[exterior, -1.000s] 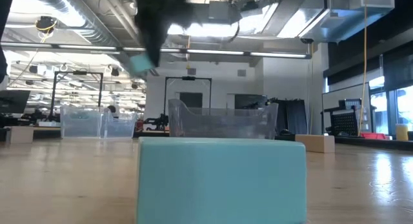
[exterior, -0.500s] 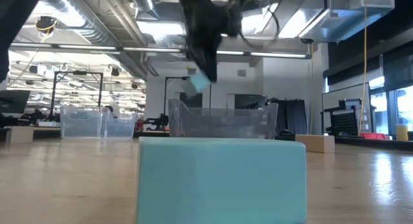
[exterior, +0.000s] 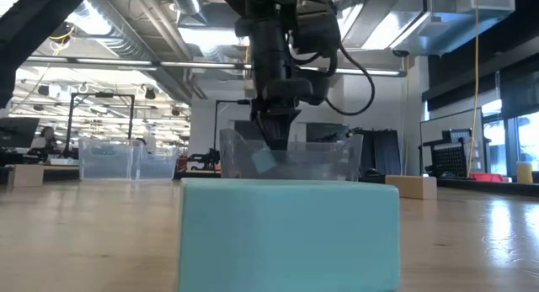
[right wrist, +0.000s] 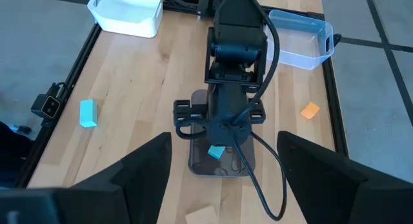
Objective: Sort & place blocks by color
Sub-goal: Put the top light blue block into the black transparent bin, then put the bottom right brown block into the white bin
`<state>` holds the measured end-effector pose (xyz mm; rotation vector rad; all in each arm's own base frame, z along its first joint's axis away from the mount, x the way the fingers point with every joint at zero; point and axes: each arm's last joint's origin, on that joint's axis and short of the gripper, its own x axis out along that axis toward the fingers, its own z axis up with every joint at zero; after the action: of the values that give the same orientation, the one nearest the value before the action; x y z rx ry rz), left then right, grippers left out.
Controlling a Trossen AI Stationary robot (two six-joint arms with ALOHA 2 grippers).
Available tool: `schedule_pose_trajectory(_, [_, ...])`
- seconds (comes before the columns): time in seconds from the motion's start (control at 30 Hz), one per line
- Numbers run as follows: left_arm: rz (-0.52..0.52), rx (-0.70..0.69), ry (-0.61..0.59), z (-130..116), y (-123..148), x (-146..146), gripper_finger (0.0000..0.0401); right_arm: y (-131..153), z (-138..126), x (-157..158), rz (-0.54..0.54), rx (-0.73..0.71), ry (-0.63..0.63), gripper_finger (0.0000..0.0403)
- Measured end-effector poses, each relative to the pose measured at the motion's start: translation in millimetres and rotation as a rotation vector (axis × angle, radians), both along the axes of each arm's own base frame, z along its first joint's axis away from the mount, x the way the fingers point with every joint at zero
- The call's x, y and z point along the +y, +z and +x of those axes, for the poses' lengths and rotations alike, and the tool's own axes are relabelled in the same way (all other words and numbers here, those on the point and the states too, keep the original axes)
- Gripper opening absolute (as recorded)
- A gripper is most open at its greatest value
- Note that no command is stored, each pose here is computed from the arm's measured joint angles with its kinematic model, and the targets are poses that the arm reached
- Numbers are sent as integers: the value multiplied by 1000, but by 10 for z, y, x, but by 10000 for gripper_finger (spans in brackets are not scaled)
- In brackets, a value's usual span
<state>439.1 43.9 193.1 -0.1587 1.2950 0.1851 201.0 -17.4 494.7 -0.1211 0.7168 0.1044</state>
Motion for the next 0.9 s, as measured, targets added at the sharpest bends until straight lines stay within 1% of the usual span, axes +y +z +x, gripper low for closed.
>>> schedule_pose_trajectory(0.13, [-3, -17, 0, 14, 6, 3, 9, 0, 0, 0, 0, 0, 0, 281])
schedule_pose_trajectory(0.33, [-2, -24, 0, 21, 8, 9, 33, 0, 0, 0, 0, 0, 0, 281])
schedule_pose_trajectory(0.4, [1, -29, -12, 25, 9, 9, 41, 0, 0, 0, 0, 0, 0, 281])
schedule_pose_trajectory(0.47, [-3, -42, -52, 38, 13, 6, 49, 0, 0, 0, 0, 0, 0, 281])
schedule_pose_trajectory(0.53, [-2, -54, -57, 49, 17, 6, 57, 0, 0, 0, 0, 0, 0, 281])
schedule_pose_trajectory(0.7, [0, -71, -53, 57, 34, 19, 61, 0, 0, 0, 0, 0, 1, 281])
schedule_pose_trajectory(0.8, [-9, -94, -4, 16, 152, 78, 58, 1, -12, 1, 0, 2, 0, 281])
schedule_pose_trajectory(0.9, [-6, -120, 27, -88, 378, 160, 58, 17, -54, 6, 1, -4, -1, 281])
